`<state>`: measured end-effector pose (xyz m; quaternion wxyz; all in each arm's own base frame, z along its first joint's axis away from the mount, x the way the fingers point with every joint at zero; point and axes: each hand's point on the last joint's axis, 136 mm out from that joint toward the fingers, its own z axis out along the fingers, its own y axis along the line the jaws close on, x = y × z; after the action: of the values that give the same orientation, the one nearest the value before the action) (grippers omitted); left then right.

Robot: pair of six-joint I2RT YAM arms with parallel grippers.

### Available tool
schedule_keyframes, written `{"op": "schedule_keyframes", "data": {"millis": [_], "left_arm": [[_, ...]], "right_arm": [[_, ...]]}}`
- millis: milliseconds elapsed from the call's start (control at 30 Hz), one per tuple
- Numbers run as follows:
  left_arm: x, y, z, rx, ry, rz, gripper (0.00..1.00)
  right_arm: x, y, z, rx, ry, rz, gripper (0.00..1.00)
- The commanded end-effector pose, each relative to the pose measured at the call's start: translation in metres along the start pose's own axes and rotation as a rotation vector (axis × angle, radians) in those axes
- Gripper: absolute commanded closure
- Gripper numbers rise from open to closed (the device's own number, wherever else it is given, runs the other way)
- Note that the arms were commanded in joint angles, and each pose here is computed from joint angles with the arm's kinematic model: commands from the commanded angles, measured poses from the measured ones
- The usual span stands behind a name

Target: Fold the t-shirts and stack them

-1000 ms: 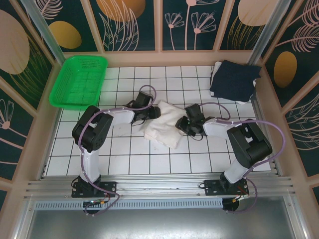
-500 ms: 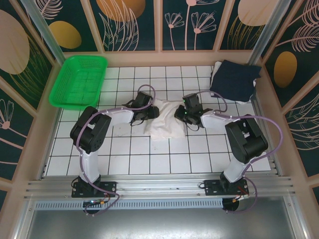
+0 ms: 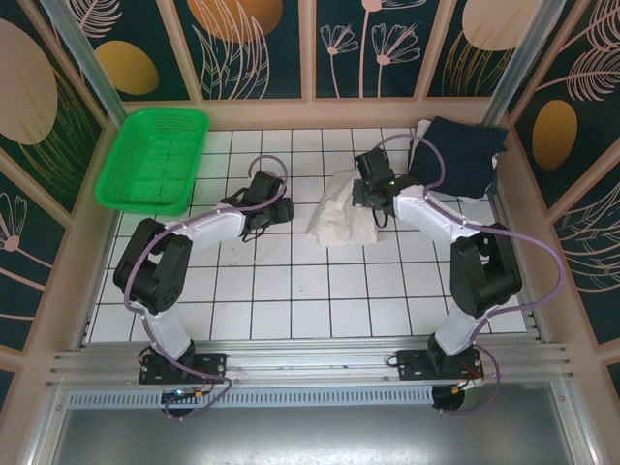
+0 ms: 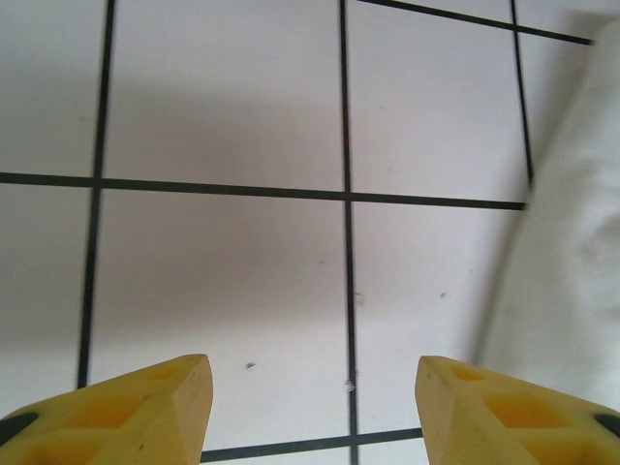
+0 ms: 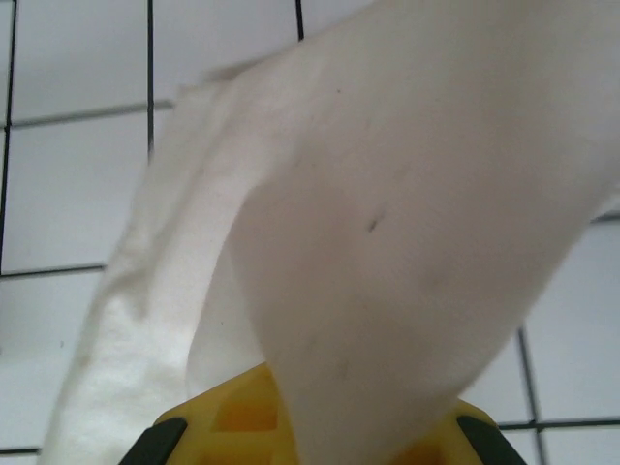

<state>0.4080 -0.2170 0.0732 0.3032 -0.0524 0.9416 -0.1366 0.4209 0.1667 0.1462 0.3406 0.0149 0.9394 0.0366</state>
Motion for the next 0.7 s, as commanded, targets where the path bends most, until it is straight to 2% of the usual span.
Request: {"op": "schedule_keyframes", "data": {"millis": [0,167,367,467,600,667], "left_arm": [[0.002,0.014,-0.007,-0.048,0.002,0.01,0.42],[0.001,0.02,-0.01,-0.052,-0.005,0.003,0.42],[0.004,0.025,-0.01,-0.057,0.0,0.0,0.41],[0.005,0.024,-0.009,-0.052,0.009,-0.002,0.41],[0.007,0.023,-0.008,-0.044,0.02,-0.001,0.41],[0.007,0.023,-0.007,-0.048,0.024,-0.002,0.41]], "right_arm": [[-0.062,-0.017,-0.035,0.092,-0.127,-0.109,1.0],[-0.133,-0.041,-0.053,0.131,-0.219,-0.169,1.0],[-0.18,-0.11,-0.054,0.196,-0.262,-0.099,1.0],[-0.185,-0.146,-0.045,0.205,-0.261,-0.063,1.0],[-0.173,-0.194,-0.032,0.248,-0.226,-0.008,1.0],[-0.171,-0.21,-0.033,0.225,-0.25,0.025,1.0]]}}
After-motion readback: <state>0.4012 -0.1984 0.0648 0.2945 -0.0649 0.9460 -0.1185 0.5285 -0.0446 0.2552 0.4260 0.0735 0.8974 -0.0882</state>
